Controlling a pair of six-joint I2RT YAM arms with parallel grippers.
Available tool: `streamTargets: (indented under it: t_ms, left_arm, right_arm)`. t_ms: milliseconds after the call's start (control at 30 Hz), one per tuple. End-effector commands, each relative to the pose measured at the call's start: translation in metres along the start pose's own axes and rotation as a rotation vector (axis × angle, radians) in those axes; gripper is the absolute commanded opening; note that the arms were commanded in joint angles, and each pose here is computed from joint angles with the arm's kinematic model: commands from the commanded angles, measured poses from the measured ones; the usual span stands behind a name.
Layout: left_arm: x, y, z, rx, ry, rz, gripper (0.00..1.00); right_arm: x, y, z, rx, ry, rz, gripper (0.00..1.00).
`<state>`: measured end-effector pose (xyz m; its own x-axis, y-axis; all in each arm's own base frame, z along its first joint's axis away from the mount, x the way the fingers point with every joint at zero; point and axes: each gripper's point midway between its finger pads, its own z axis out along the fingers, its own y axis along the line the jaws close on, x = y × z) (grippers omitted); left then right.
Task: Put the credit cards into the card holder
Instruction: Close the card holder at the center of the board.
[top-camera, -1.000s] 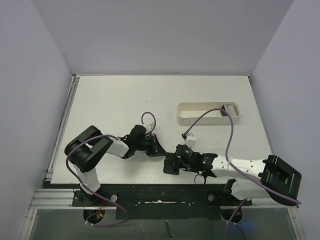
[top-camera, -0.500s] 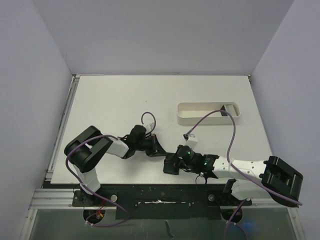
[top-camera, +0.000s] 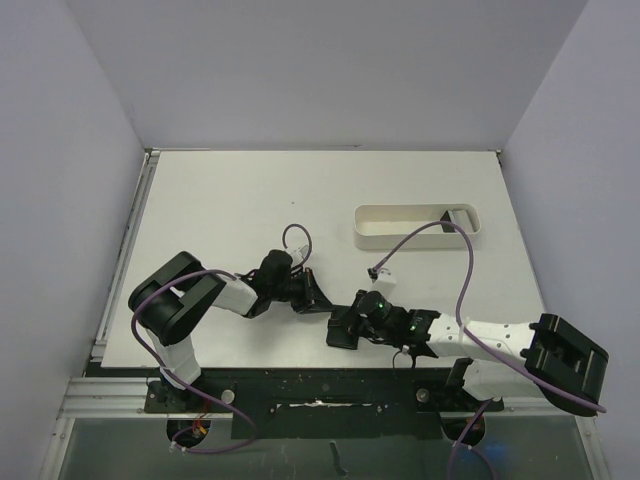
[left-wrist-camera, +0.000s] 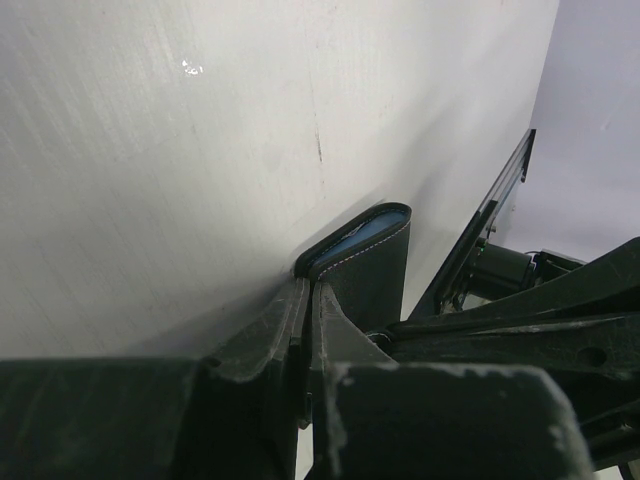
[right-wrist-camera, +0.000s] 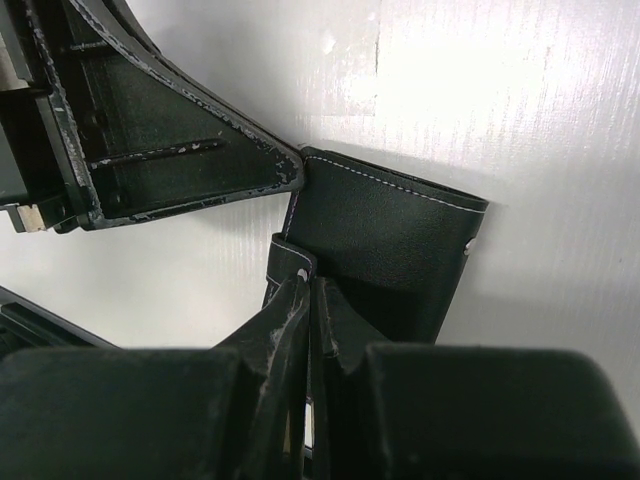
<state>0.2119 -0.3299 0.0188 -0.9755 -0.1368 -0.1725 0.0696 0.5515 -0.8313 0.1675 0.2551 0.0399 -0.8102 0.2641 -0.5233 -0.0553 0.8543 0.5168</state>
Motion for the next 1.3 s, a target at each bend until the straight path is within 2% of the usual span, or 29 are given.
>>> streamTargets:
  t_ms: [0, 1267]
  left_arm:
    - [-0.011, -0.002, -0.001, -0.026, -0.042, 0.038, 0.00]
    - [-0.015, 0.000, -0.001, -0.043, -0.062, 0.036, 0.00]
  right_arm:
    - [-0.004, 0.005, 0.003, -0.029, -0.014, 0.025, 0.00]
    - [0.005, -0.012, 0.003, 0.029, 0.015, 0.037, 0.00]
